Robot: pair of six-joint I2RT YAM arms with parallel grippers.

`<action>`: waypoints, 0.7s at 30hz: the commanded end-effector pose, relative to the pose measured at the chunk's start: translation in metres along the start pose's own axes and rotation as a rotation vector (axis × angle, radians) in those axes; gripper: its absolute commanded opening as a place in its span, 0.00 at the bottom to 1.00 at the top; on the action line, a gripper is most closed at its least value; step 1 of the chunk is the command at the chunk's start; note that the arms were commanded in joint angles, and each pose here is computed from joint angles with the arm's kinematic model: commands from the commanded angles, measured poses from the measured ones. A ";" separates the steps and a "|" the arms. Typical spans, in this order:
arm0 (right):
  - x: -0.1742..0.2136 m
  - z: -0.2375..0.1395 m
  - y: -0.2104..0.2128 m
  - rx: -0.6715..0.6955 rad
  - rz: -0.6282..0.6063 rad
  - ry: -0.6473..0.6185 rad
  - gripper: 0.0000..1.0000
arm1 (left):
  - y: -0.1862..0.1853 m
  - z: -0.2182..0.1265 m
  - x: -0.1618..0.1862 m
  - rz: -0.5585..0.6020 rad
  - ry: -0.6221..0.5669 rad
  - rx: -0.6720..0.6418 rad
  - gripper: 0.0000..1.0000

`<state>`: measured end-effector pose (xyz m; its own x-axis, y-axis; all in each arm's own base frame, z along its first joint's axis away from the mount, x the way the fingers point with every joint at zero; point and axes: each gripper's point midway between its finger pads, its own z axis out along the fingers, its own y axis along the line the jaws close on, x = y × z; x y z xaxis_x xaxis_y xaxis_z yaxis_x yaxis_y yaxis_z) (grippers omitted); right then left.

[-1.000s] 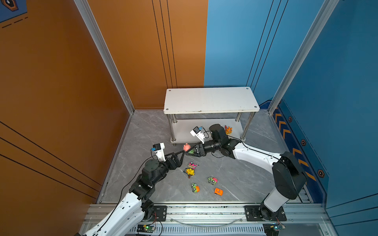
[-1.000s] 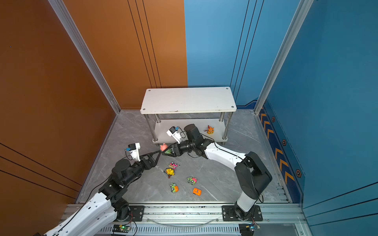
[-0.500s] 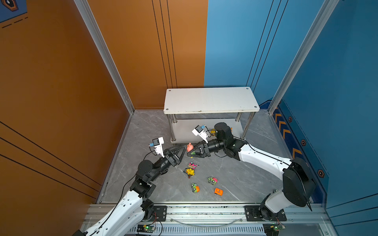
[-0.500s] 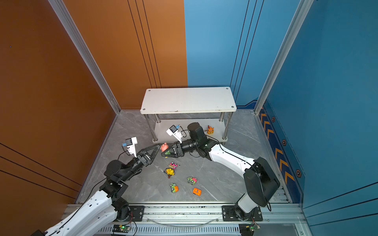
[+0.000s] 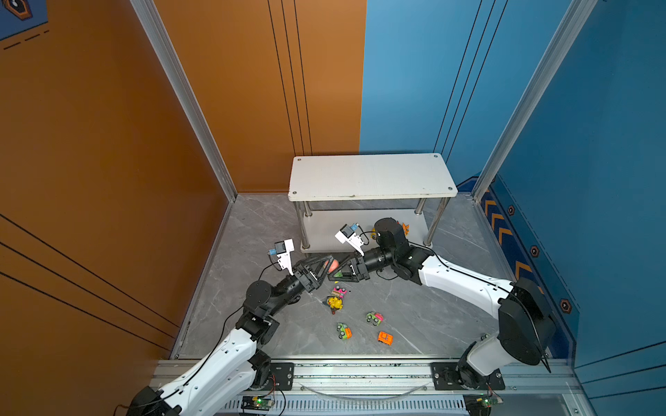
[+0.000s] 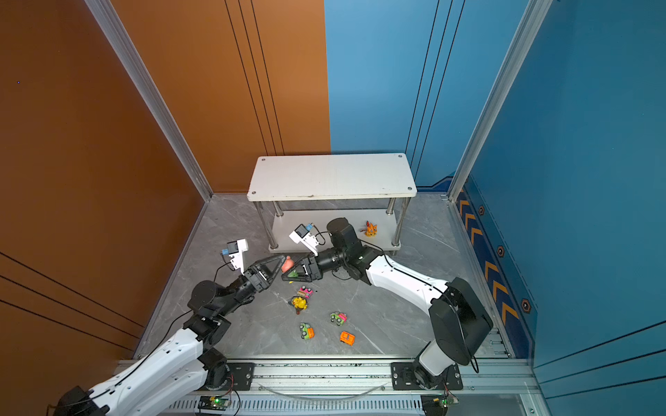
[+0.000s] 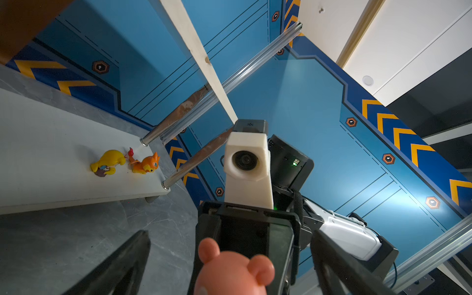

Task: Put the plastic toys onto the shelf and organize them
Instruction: 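Lift the pig toy with the right gripper while the left gripper approaches it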

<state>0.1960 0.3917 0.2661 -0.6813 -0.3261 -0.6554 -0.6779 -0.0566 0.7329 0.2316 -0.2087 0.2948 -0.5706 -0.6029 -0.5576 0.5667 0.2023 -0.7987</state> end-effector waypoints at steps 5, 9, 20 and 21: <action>-0.012 -0.002 0.021 -0.032 -0.078 -0.001 0.00 | -0.039 0.017 0.013 0.054 0.095 0.127 0.66; -0.018 -0.006 0.021 -0.025 -0.086 -0.022 0.00 | -0.041 0.017 0.014 0.062 0.084 0.128 0.36; -0.019 -0.011 -0.003 0.120 -0.040 -0.088 0.57 | -0.036 0.022 0.003 0.233 0.052 -0.015 0.00; -0.017 -0.013 -0.010 0.161 -0.036 -0.099 0.67 | -0.036 0.022 0.001 0.264 0.042 -0.036 0.00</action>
<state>0.1972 0.3882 0.2750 -0.6639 -0.3105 -0.6803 -0.7036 -0.0488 0.7089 0.2308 -0.2284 0.3167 -0.4929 -0.5449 -0.6783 0.6271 0.3180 -0.7111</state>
